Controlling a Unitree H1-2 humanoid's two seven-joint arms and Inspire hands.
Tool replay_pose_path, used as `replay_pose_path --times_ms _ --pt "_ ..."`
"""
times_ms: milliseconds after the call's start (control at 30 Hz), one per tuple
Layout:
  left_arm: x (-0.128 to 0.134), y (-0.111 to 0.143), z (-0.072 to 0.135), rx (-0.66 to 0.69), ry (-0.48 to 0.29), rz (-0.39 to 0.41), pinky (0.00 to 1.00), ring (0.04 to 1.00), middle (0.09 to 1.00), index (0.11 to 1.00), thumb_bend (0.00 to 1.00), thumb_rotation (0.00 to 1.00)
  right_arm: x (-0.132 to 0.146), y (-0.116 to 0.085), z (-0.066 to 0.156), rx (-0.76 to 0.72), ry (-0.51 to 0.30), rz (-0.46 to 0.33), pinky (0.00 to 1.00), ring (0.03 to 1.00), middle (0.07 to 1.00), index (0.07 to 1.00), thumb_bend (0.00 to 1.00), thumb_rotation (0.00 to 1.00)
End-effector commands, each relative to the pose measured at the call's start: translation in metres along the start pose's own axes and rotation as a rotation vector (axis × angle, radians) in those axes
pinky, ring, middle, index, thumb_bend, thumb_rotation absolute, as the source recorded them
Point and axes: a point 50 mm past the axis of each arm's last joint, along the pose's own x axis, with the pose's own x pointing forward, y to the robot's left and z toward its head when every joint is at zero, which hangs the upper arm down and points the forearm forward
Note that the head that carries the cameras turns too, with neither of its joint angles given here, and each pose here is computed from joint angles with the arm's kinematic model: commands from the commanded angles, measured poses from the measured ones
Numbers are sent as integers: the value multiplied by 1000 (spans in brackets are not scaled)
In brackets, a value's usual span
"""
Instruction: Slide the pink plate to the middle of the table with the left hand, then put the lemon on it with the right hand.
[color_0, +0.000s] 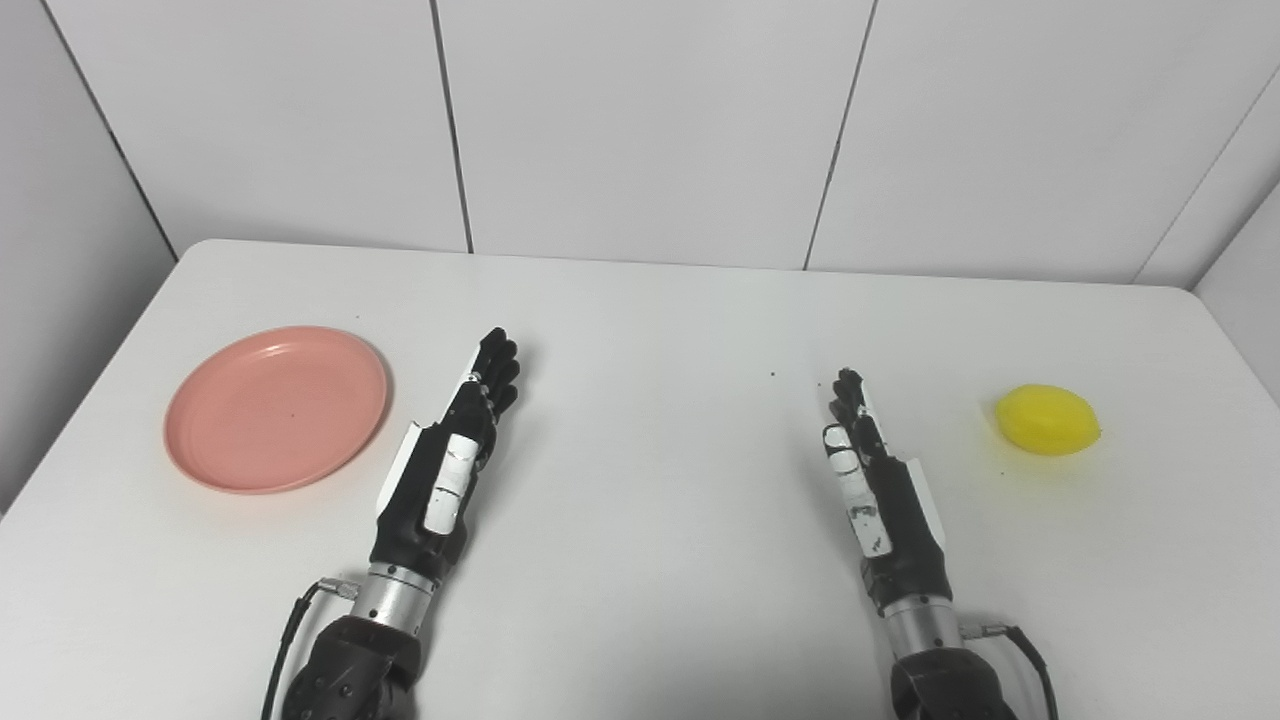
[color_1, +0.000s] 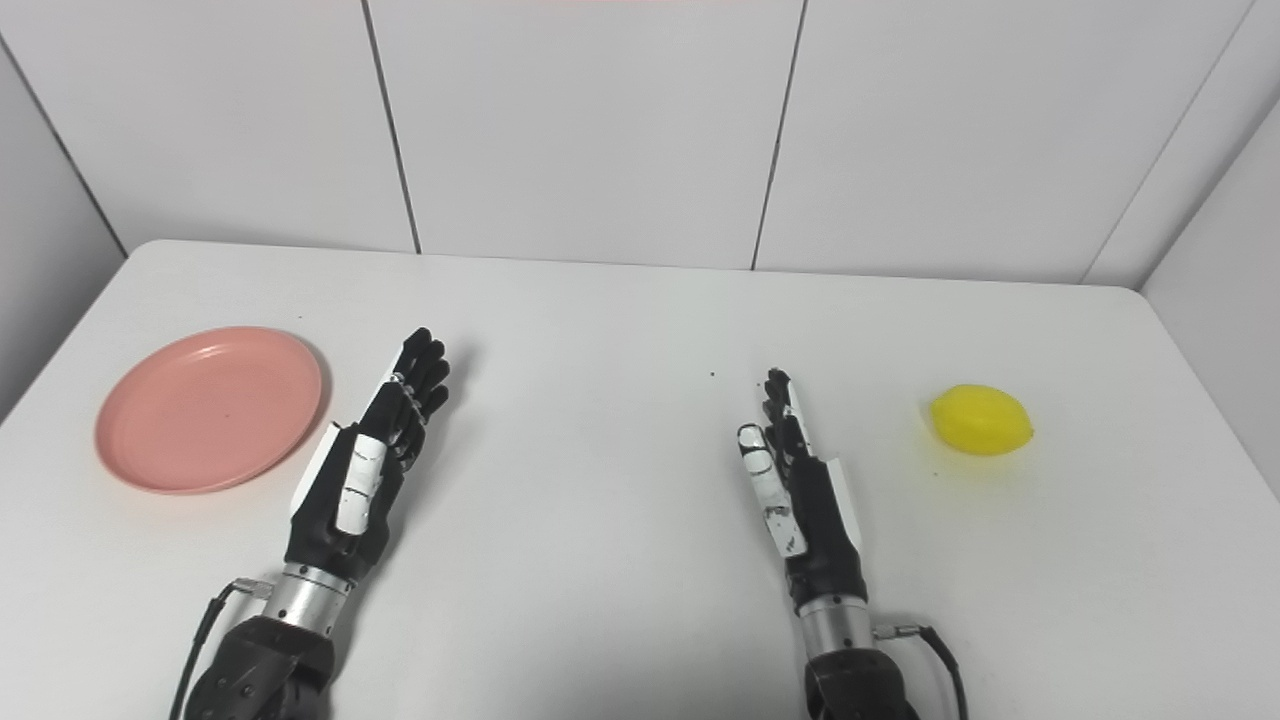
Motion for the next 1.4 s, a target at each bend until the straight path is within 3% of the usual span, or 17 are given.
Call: replay_pose_path --times_ms 0,600,1133,1367 --pt "-22 -3 -25 -17 102 26 1000 1000 1000 1000 768 1000 9 1 16 10 -106 -5 997 999 1000 1000 556 963" --pt "-23 0 -26 6 134 33 1000 1000 1000 1000 771 1000 9 0 19 15 -120 -9 1000 999 1000 1000 546 952" --pt "-25 -13 -20 -86 162 16 1000 1000 1000 1000 712 1000 10 1 18 37 -125 -11 1000 999 1000 1000 547 946" --pt "-19 -10 -23 -98 164 55 1000 1000 1000 1000 715 1000 10 0 18 42 -128 -5 1000 997 1000 1000 549 940"
